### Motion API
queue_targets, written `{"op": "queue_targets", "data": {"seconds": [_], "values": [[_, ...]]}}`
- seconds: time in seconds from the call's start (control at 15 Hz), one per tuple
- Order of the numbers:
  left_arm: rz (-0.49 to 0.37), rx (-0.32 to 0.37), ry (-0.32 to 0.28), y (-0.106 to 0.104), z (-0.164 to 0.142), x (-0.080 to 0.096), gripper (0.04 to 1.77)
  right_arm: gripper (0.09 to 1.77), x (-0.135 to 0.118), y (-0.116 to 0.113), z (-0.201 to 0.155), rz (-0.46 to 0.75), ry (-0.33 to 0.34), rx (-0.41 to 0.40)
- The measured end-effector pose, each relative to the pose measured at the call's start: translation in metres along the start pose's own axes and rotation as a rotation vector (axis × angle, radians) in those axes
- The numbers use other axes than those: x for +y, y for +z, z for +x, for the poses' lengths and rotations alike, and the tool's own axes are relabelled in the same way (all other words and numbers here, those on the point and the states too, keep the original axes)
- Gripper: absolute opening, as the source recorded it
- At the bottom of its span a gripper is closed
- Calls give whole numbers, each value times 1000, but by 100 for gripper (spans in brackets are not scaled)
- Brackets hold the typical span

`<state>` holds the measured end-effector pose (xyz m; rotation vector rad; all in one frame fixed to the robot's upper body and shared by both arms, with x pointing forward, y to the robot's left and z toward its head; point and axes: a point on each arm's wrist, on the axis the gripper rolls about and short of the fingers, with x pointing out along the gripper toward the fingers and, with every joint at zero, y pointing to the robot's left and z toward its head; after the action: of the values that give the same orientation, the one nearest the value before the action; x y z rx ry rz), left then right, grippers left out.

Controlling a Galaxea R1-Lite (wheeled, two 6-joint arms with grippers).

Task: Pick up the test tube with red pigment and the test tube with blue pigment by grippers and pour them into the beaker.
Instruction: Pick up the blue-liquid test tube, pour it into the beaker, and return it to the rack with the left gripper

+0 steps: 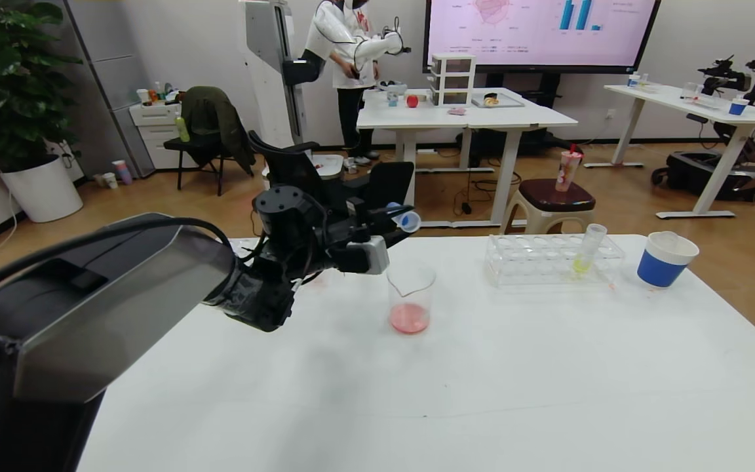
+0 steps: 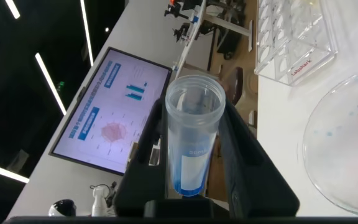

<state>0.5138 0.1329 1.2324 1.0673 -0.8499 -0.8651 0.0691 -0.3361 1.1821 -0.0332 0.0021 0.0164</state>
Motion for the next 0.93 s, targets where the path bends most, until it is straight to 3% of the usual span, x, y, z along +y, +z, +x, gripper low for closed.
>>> {"op": "queue_targets", "data": {"seconds": [0.2, 0.93], "values": [[36, -2, 16, -6, -1, -9, 51, 174, 0, 0, 0, 0, 0, 0], [191, 11, -14, -20, -3, -28, 51, 174, 0, 0, 0, 0, 0, 0]]}}
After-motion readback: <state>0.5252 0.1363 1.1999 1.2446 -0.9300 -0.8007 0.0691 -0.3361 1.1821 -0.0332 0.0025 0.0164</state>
